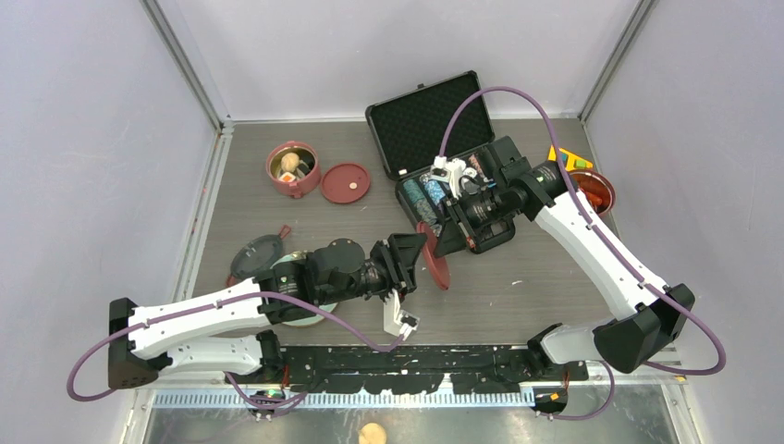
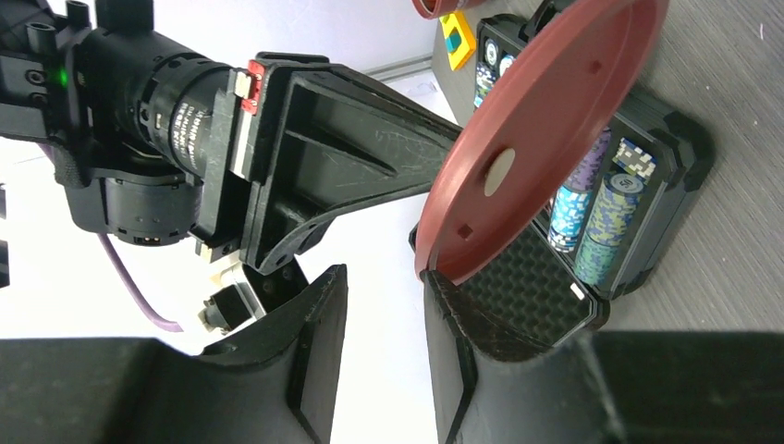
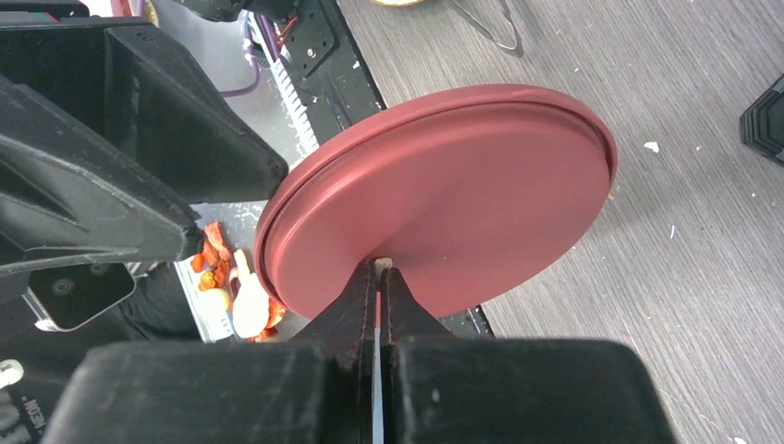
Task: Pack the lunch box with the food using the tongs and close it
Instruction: Pick up the box lid from the center of the board.
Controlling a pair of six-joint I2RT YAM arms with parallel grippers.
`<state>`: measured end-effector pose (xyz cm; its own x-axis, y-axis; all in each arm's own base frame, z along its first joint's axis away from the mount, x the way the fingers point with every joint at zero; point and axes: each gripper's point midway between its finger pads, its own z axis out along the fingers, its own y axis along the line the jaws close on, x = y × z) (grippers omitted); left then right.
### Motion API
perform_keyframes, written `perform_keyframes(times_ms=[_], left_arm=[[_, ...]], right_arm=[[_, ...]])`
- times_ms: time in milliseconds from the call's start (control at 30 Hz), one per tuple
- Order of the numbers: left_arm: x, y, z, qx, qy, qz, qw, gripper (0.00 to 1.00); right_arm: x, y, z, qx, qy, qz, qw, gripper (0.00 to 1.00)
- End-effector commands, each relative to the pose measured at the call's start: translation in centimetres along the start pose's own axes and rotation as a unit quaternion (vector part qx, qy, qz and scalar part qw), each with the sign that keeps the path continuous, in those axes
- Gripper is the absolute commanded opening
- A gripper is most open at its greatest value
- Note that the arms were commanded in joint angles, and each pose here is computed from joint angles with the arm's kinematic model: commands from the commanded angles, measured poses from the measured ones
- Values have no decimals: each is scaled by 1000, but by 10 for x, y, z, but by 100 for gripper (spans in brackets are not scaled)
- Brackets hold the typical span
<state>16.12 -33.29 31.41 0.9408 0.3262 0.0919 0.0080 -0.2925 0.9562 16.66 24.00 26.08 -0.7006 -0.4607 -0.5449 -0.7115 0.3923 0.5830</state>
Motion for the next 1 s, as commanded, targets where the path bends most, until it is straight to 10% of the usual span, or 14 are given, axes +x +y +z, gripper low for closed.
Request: perform_keyframes(times_ms=[0, 667, 967], left_arm=[[-6, -23, 6, 48, -11, 7, 999, 39], [-2, -22, -6, 14, 2, -26, 1000, 52], [-3, -1, -3, -30, -3, -34, 999, 41]], right_arm=[[-15, 29, -10, -40, -38, -35, 998, 0], [-17, 23, -8, -28, -43, -29, 998, 1], [-12, 22, -5, -32, -37, -25, 998, 1]])
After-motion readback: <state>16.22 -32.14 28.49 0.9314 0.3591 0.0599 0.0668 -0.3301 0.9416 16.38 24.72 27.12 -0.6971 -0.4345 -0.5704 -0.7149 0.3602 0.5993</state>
